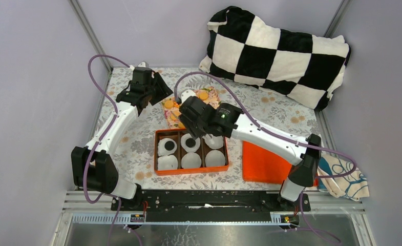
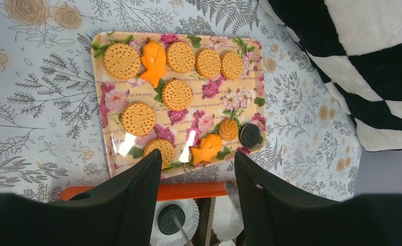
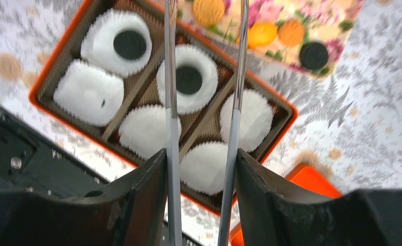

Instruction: Pack the cookies

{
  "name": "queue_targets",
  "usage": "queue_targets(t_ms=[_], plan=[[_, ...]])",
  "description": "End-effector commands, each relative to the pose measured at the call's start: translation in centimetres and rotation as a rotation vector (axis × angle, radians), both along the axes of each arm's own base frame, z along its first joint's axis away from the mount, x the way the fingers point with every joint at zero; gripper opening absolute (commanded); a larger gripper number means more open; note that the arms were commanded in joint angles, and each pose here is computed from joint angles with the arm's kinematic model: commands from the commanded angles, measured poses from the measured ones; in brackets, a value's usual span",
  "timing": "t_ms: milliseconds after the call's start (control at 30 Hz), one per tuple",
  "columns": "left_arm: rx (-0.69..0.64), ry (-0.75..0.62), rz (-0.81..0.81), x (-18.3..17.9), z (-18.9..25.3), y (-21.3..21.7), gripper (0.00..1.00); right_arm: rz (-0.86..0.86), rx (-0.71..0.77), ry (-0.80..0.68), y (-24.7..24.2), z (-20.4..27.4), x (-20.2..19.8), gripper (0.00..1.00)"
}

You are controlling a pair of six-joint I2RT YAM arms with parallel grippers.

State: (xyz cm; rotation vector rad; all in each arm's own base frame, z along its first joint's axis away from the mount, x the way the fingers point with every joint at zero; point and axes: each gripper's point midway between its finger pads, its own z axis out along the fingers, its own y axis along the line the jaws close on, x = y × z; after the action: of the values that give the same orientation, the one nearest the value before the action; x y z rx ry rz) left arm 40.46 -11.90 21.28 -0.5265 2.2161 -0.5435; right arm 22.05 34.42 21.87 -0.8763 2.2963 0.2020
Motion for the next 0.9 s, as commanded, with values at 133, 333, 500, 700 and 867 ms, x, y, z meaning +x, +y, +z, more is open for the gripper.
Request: queue_targets(t_ms=[133, 333, 500, 700, 867], plan=[[0.025, -0.047, 0.011, 0.5, 1.4, 0.8, 0.6, -0.091, -0.006, -0.05, 1.1, -1.8, 8.2, 0.53], [0.048, -0.055, 0.025, 0.4, 1.8, 1.3, 0.6, -0.102, -0.043, 0.011, 1.1, -5.5, 9.7, 0.53], [0.053, -0.047, 0.026, 0.5, 1.5, 1.4, 0.6, -0.105, -0.053, 0.05, 1.2, -7.3, 9.9, 0.52], [0.051, -0.037, 0.025, 0.6, 1.0, 1.2, 0.6, -0.119, -0.052, 0.087, 1.4, -9.0, 10.8, 0.53], [0.048, -0.034, 0.022, 0.5, 0.9, 1.2, 0.6, -0.16, -0.046, 0.124, 1.2, -10.4, 12.1, 0.54]])
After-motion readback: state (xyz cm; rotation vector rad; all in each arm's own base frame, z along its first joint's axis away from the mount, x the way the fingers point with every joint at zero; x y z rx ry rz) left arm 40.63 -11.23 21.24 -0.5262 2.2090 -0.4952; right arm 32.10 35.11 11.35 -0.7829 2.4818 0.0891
